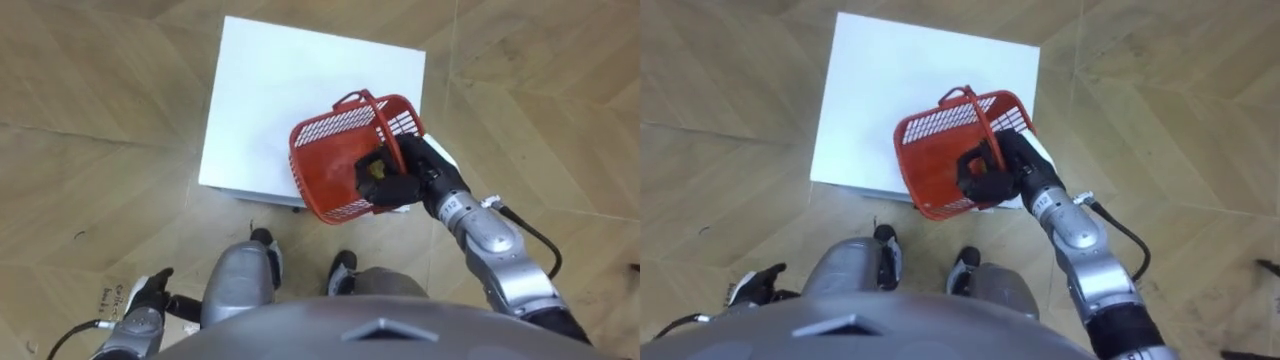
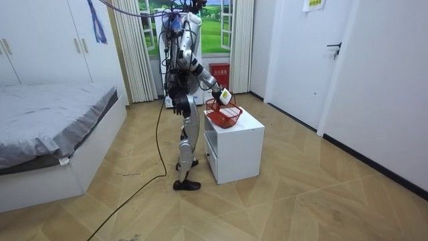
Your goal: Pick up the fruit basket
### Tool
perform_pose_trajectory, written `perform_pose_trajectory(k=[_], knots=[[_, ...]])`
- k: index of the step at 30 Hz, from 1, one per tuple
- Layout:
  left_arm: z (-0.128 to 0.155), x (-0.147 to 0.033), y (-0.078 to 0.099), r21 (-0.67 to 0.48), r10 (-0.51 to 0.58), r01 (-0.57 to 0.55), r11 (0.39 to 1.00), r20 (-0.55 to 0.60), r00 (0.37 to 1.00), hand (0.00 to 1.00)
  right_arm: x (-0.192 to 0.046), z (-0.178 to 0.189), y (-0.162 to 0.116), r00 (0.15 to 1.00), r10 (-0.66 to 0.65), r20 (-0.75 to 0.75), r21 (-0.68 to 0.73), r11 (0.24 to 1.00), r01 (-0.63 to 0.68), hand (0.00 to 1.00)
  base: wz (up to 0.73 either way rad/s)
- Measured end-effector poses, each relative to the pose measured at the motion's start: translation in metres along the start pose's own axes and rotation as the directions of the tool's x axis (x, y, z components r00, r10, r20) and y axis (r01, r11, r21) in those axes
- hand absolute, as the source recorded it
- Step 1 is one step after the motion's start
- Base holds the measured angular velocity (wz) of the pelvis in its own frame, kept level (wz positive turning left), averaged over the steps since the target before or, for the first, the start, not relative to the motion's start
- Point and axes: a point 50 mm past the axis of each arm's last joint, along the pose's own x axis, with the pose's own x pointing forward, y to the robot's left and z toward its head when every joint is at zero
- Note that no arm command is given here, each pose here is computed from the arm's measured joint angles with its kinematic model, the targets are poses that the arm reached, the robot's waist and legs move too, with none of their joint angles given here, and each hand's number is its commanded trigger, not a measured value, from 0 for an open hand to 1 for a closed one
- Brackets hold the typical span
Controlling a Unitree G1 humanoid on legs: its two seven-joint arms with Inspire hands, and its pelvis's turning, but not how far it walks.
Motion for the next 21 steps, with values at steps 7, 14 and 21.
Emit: perform_pose_trajectory(k=[7,14,21], knots=[[-0.0051,-0.0009,-0.0011,0.0,-0.01,0.01,1.0,-0.015,1.0,0.0,0.0008,-0.0004,0.0084,0.999,0.037,0.002,-0.006,0.999,-0.037,0.0,0.03],[-0.0069,-0.001,-0.0018,0.001,-0.013,0.013,1.0,-0.028,1.0,0.0,-0.0004,-0.0021,0.0096,0.999,0.039,0.001,0.002,0.999,-0.039,0.0,0.0],[-0.0087,-0.0012,-0.0027,0.002,-0.016,0.016,1.0,-0.043,0.999,0.0,-0.0007,-0.0027,0.0103,0.999,0.041,-0.001,0.002,0.999,-0.041,0.0,0.0]])
